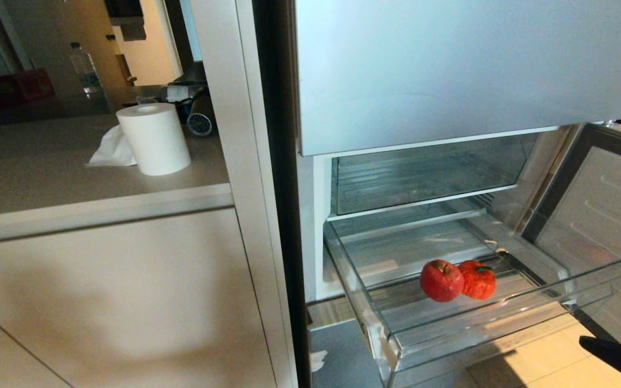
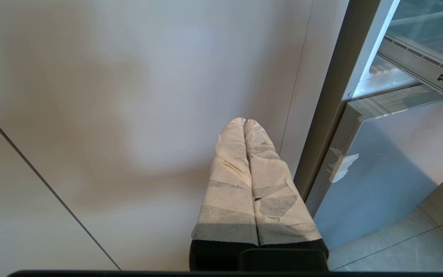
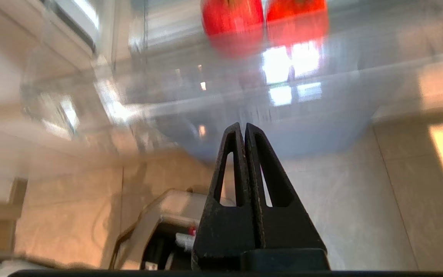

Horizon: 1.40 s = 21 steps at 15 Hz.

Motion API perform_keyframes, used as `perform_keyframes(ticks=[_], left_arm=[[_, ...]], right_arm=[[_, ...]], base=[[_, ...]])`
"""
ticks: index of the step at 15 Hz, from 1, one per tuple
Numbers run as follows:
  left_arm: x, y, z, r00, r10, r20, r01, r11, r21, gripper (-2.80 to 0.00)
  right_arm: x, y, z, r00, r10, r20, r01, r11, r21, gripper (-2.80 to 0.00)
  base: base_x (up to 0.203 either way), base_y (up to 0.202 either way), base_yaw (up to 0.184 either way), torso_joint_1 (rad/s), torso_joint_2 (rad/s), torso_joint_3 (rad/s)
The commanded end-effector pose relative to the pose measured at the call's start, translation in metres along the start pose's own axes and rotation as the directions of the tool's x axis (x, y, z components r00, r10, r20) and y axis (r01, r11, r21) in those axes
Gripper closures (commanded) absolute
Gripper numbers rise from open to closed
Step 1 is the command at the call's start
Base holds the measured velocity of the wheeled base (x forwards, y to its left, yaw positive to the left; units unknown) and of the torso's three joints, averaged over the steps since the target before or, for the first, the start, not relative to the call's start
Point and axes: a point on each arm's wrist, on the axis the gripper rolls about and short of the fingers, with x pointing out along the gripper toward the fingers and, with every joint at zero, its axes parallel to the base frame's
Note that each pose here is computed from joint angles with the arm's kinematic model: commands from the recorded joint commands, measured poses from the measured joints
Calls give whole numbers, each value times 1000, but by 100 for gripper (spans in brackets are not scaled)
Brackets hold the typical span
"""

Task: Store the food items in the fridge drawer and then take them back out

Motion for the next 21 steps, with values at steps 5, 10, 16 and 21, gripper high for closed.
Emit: perform_keyframes(ticks=[5, 10, 16, 21], left_arm=[[0, 0, 0, 1000, 0, -2, 0, 1000, 0, 0], [0, 0, 0, 1000, 0, -1, 0, 1000, 0, 0], [0, 0, 0, 1000, 0, -2, 0, 1000, 0, 0], [0, 0, 0, 1000, 0, -2, 0, 1000, 0, 0]], right_arm=[[-10, -2, -10, 1000, 7, 12, -8, 1000, 5, 0], [-7, -3, -12, 1000, -1, -20, 1, 1000, 0, 0], [42, -1, -6, 960, -74, -268, 75, 997, -9, 0], [83, 0, 3, 917, -112, -383, 110, 994, -28, 0]], base=[[0, 0, 0, 0, 0, 0], [0, 0, 0, 0, 0, 0], [0, 0, 0, 0, 0, 0], [0, 0, 0, 0, 0, 0]])
